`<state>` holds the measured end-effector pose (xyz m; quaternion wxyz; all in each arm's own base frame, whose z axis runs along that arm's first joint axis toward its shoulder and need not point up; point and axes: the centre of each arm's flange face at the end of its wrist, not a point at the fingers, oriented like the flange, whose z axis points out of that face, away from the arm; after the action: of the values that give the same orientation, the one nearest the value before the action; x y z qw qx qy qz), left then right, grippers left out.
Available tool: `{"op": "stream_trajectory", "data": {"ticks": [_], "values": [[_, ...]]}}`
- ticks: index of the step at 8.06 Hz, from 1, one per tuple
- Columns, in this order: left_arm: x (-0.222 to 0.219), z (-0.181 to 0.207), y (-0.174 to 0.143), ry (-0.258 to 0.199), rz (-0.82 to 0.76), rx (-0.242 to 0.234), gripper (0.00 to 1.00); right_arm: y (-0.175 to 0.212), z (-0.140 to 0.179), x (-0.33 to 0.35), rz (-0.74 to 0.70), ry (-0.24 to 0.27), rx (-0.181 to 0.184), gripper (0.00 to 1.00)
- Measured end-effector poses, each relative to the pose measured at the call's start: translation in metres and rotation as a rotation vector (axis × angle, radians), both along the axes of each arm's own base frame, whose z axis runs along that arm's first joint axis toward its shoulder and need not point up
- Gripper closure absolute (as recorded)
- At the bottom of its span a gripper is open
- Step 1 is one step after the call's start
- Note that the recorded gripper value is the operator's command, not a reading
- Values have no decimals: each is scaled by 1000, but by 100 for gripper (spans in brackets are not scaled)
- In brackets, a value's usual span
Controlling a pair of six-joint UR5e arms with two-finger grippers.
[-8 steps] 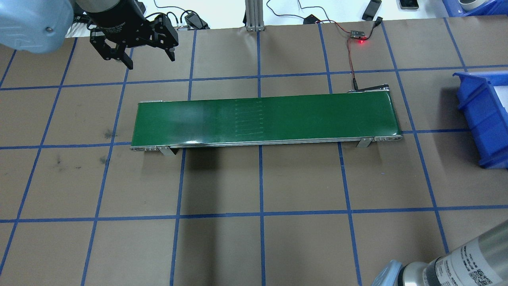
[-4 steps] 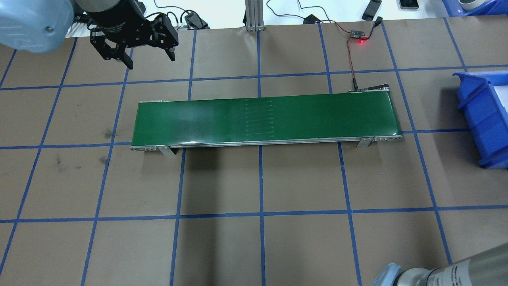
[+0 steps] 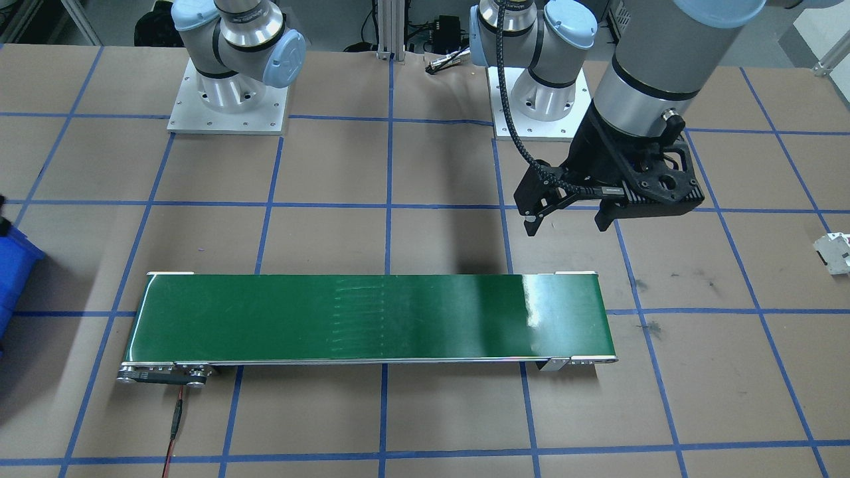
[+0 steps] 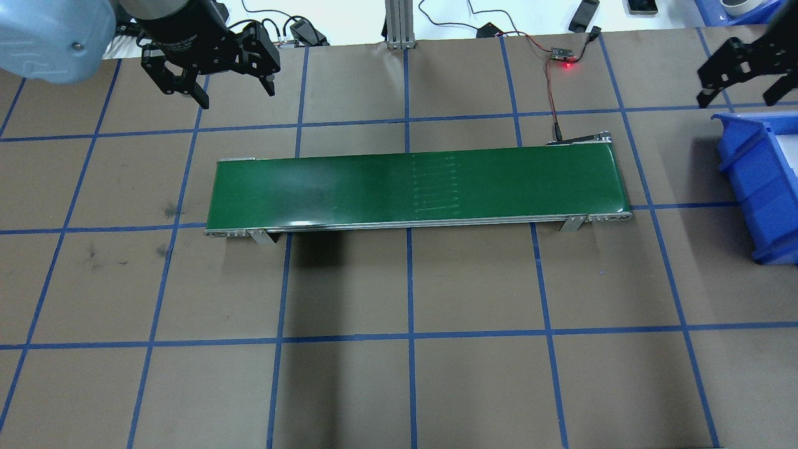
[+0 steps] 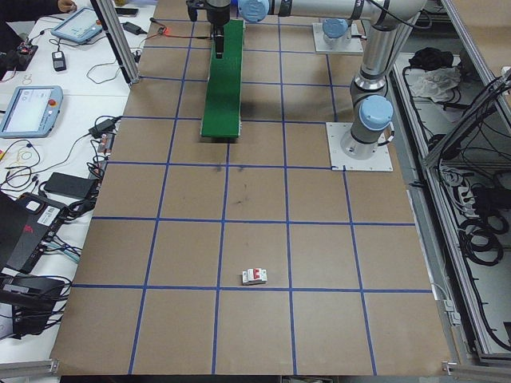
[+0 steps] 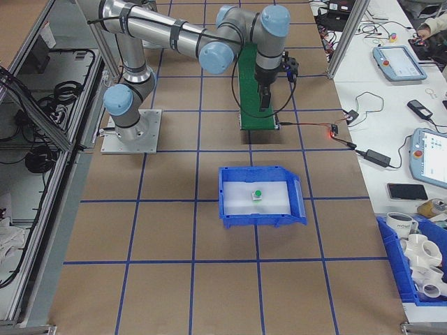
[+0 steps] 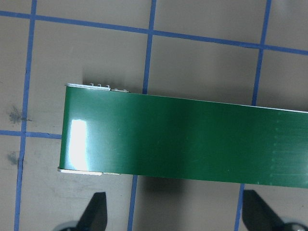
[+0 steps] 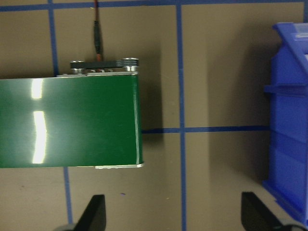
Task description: Move button from left to right
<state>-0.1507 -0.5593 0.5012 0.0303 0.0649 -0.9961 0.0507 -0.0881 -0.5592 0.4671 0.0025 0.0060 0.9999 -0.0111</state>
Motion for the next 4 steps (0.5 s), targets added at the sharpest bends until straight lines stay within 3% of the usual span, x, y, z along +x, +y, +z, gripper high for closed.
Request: {"op": "stream_trajectory", "data": {"ticks": [4], "values": [[0, 0, 0, -3, 0, 0, 0, 18, 11, 198, -22, 17, -18, 0]]}}
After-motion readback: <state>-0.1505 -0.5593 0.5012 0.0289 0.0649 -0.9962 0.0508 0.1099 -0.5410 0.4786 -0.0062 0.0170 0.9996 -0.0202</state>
